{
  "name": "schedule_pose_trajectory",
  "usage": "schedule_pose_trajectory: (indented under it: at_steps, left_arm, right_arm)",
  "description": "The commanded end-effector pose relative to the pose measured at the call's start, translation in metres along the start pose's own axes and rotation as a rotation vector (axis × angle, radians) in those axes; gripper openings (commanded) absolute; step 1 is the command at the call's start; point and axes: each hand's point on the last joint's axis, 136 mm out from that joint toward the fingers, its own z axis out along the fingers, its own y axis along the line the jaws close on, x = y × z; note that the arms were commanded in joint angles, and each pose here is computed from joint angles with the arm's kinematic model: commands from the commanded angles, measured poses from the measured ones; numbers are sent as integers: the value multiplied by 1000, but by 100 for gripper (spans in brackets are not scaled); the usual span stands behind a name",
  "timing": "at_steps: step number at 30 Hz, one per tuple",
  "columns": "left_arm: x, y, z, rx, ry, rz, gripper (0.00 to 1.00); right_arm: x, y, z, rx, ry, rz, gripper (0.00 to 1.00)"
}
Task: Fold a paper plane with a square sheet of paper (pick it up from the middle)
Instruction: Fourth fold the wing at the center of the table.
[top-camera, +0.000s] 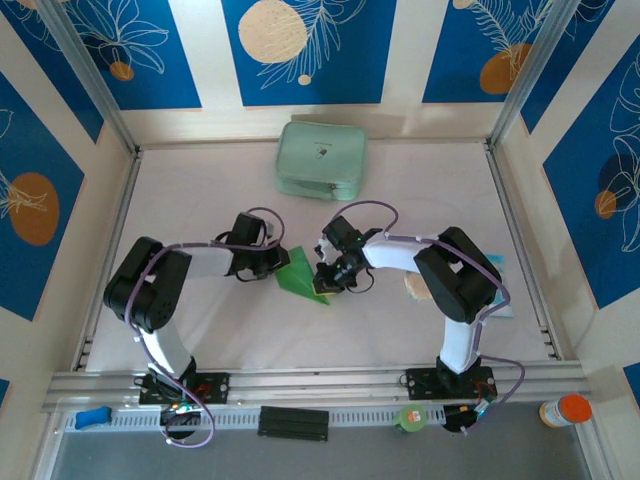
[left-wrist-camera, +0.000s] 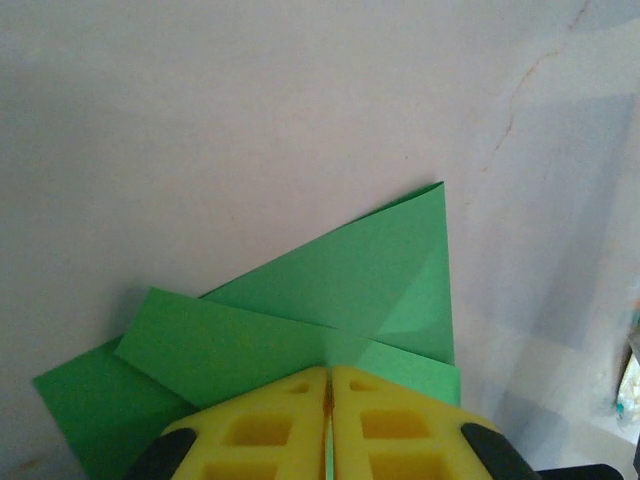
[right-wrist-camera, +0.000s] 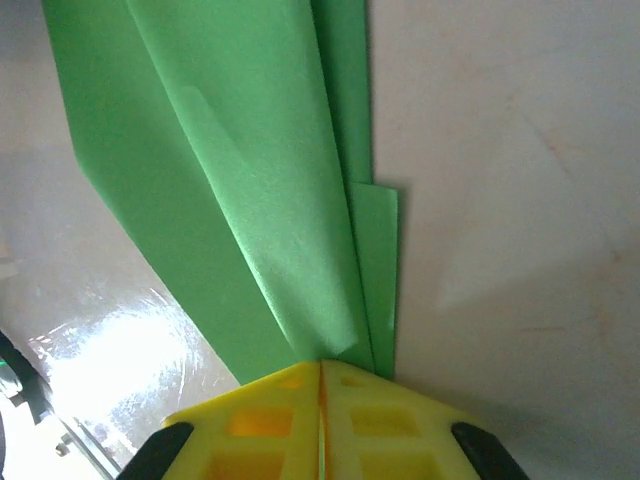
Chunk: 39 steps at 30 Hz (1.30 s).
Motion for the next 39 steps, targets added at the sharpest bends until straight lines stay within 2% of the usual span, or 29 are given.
schedule_pose_trajectory:
  at_steps: [1,7,12,18,22,30,39]
  left_arm:
    - [6,19,6,-83,24,-38,10]
    - [14,29,7,-121,43,-53,9]
    - [17,33,7,-139,52,-55,9]
    - [20,39,6,-171,57,-62,9]
    - [22,43,6,-190,64,-67,8]
    - [27,62,4,-278,73,-58,8]
    - [29,71,7,-308,89,-47,6]
  right_arm:
    - [-10,26,-22,-88,-46,-54,9]
    - [-35,54,-35,-156,-140,-44,4]
    - [-43,50,-11,-127,-100,13,0]
    - [-49,48,12,-98,-68,39,0]
    - [-50,33,21,-40,-62,77,0]
    - [-19,-1,32,-12,0,154,0]
    - [25,-12,19,-117,30,157,0]
